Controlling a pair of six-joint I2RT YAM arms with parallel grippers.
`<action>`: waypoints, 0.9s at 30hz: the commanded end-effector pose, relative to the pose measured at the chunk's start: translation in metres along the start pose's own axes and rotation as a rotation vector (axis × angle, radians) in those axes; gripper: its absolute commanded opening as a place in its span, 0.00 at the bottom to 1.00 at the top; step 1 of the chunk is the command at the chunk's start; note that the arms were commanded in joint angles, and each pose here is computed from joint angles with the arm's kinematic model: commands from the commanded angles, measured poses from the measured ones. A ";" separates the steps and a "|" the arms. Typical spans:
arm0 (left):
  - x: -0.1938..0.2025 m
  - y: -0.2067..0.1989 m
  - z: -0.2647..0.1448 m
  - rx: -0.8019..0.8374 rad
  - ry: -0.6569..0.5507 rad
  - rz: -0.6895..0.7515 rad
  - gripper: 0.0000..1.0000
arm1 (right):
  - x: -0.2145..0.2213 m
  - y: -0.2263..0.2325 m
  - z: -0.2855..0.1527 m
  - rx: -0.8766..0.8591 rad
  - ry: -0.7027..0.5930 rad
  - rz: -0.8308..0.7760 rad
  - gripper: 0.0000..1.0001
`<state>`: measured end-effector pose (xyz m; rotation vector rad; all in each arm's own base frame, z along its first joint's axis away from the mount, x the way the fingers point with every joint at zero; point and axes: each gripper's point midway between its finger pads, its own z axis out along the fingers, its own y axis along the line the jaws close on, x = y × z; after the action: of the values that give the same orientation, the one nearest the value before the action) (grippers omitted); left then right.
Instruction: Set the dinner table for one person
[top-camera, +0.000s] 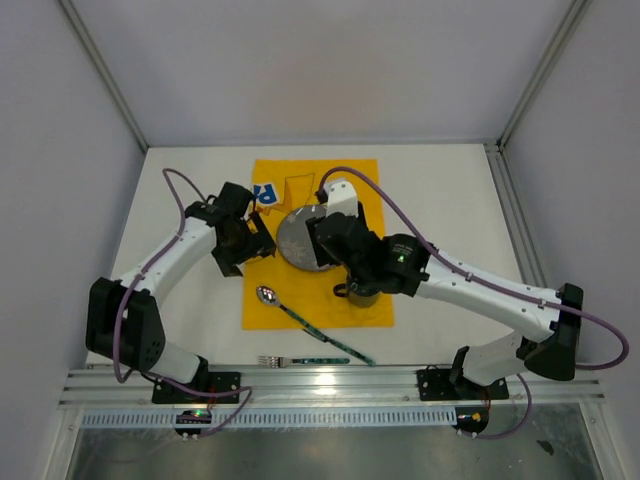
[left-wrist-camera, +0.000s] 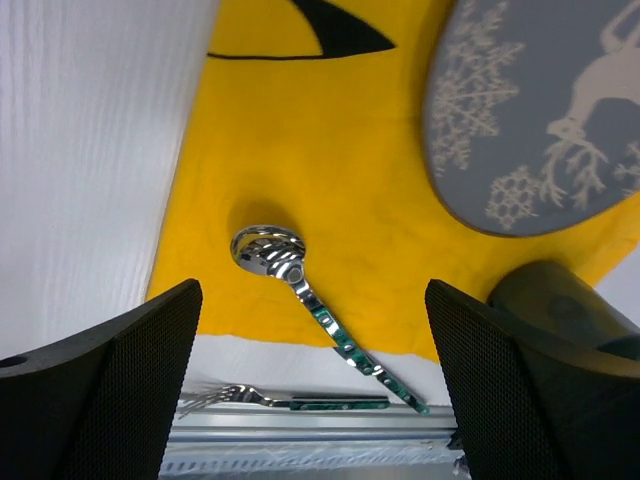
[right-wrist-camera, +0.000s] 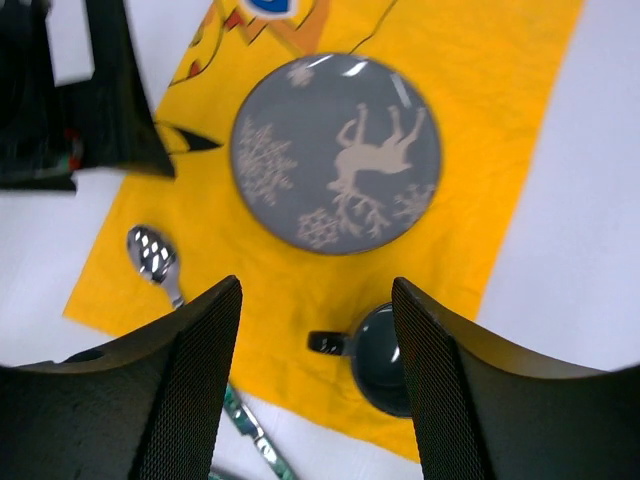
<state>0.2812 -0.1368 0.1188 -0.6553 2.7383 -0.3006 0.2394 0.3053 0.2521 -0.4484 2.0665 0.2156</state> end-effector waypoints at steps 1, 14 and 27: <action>0.025 0.016 0.017 -0.102 0.073 -0.157 0.95 | -0.032 -0.052 -0.007 0.201 -0.079 0.036 0.66; 0.063 -0.034 0.058 -0.176 0.015 -0.370 0.95 | -0.049 -0.080 -0.027 0.122 -0.129 -0.001 0.66; 0.122 -0.043 0.039 -0.367 0.006 -0.386 0.95 | -0.038 -0.082 -0.032 0.067 -0.128 -0.017 0.66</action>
<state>0.2159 -0.2575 0.0506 -1.1719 2.7526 -0.0068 0.2646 0.2267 0.2920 -0.4156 1.9754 0.1072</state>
